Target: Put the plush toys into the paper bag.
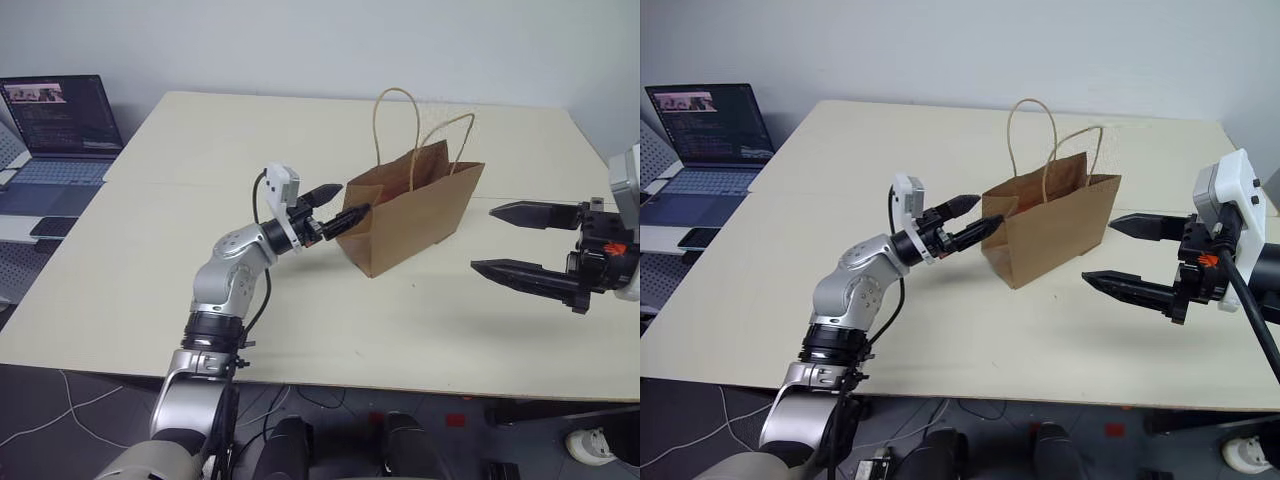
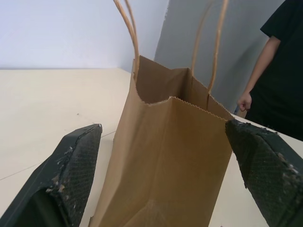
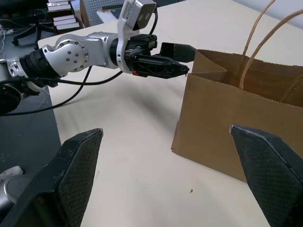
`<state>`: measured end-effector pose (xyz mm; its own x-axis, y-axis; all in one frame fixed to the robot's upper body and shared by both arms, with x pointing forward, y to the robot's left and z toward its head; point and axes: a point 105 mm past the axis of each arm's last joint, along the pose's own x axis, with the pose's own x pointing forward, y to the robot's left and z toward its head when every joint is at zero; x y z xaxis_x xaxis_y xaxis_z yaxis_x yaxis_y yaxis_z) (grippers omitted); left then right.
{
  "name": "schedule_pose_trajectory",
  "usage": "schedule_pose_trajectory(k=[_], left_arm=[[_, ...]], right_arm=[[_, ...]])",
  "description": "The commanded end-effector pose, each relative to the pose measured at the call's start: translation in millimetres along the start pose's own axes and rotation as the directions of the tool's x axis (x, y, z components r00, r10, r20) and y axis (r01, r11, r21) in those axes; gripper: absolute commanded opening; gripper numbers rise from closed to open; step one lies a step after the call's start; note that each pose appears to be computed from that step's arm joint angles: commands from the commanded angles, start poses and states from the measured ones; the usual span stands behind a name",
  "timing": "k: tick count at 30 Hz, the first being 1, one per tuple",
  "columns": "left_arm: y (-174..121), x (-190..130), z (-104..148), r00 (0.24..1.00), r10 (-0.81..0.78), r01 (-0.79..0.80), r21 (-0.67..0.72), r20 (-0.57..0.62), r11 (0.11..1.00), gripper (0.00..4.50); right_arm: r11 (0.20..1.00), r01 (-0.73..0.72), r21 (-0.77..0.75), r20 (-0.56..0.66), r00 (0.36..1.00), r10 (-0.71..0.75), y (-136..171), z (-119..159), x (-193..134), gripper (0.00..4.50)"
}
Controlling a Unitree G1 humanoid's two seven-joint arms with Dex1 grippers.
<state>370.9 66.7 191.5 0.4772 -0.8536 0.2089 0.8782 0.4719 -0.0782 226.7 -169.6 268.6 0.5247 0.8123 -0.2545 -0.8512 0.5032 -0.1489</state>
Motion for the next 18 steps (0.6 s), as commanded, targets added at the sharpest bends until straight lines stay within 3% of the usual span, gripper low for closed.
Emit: schedule_pose_trajectory(k=[1,13,18], left_arm=[[-15,9,7,0.998,-0.068,0.067,0.039,0.014,0.997,4.45],[-25,15,-5,0.992,-0.117,0.120,0.070,-0.047,0.990,4.45],[-25,24,-12,0.996,-0.068,0.074,0.099,-0.062,0.992,4.45]], right_arm=[[0.999,0.015,-0.044,0.012,1.000,-0.015,1,9,-5,4.50],[0.999,0.016,-0.033,0.008,1.000,-0.016,3,8,-7,4.50],[0.999,0.025,-0.035,0.008,1.000,-0.024,2,7,-5,4.50]])
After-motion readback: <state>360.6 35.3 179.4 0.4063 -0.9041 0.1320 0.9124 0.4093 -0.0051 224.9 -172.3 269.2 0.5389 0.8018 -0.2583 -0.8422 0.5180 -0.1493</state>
